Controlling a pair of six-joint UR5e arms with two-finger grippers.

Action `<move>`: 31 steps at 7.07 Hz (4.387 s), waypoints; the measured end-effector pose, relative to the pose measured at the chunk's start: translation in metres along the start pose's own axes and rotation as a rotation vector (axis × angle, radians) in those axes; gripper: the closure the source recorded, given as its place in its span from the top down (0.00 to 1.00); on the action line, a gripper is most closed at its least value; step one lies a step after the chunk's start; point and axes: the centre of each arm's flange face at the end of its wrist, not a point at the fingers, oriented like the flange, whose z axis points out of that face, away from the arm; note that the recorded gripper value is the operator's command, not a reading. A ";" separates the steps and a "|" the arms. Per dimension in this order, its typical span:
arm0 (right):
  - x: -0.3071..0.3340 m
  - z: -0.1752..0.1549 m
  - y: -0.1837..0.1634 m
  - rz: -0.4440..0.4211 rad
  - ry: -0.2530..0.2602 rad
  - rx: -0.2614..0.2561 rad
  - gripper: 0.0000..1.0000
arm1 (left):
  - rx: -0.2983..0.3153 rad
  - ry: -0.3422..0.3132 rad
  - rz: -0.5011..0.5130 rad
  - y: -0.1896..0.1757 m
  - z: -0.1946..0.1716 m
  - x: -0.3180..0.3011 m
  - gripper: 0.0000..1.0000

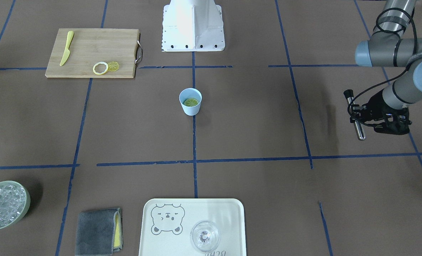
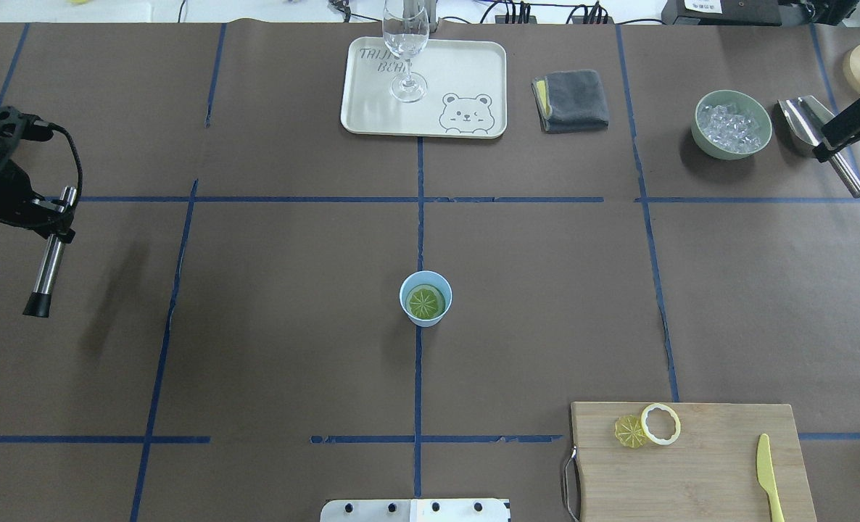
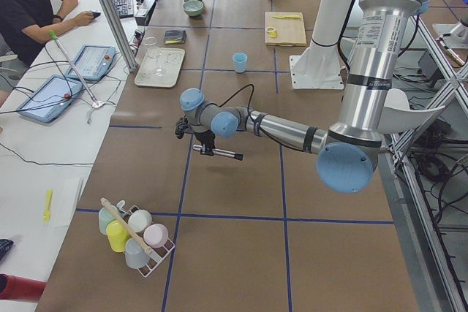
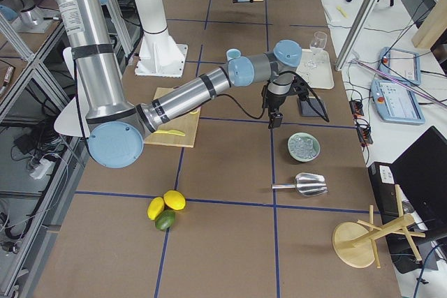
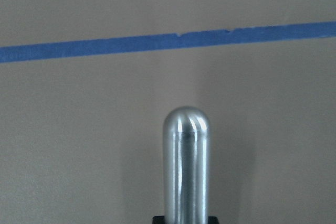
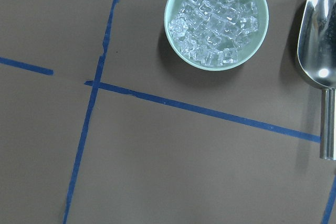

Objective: Squeeze lemon into cup
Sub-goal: 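Grasp the steel muddler upright with the left gripper and lift it, then carry the muddler with the left gripper over the blue cup, then press the muddler down into the cup onto the lemon slice with the left gripper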

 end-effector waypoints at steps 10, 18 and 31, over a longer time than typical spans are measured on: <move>0.069 -0.001 0.062 0.090 -0.005 -0.006 1.00 | 0.552 0.285 0.165 -0.008 -0.162 0.280 0.00; 0.263 0.046 0.115 0.139 -0.040 0.087 1.00 | 1.103 0.576 0.295 0.052 -0.144 0.372 0.00; 0.264 0.046 0.117 0.195 -0.043 0.092 1.00 | 1.105 0.477 0.313 0.107 0.007 0.456 0.00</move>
